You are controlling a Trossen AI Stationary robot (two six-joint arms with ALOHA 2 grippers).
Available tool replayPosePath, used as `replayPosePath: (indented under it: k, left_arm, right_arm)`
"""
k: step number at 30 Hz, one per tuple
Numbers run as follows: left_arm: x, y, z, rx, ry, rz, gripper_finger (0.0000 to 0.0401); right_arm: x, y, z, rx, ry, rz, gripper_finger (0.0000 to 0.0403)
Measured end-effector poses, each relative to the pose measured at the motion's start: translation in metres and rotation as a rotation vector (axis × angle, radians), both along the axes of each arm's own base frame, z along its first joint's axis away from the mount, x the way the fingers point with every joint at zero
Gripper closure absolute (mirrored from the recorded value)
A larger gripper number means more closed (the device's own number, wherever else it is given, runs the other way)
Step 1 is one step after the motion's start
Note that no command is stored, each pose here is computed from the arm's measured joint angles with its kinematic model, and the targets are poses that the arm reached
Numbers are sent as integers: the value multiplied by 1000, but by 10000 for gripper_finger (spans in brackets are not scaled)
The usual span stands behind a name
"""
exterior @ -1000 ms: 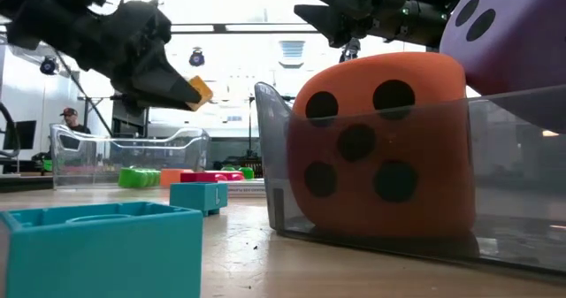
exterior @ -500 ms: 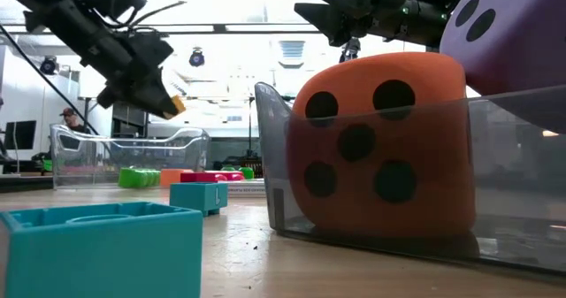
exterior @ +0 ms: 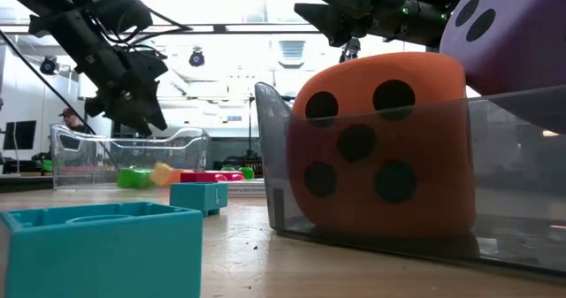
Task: Pick & Place Toys
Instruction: Put the bottom red game piece into the transparent bin
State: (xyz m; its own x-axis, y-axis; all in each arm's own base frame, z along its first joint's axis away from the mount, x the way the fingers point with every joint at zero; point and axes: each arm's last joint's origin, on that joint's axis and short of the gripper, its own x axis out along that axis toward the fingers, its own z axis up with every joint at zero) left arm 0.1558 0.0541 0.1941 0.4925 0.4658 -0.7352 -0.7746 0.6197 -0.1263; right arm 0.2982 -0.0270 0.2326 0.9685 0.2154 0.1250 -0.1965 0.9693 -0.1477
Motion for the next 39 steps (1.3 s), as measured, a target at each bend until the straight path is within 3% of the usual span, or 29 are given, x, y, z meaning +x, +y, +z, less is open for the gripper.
replayPosePath:
  k: [5,10,17,24,39]
  left_arm:
    - [0,0,1,1,-3,-12,102]
    - [7,-2,17,-5,-53,-83,91]
    - [23,-28,42,23,-108,-348,90]
    - [46,-67,41,40,-151,-569,89]
    - [111,-121,19,108,98,-987,89]
  right_arm:
    - [0,0,0,0,0,0,64]
    - [0,0,0,0,0,0,64]
    - [0,0,0,-7,-1,-1,64]
    - [0,0,0,-12,0,-1,64]
    - [0,0,0,-11,1,-1,64]
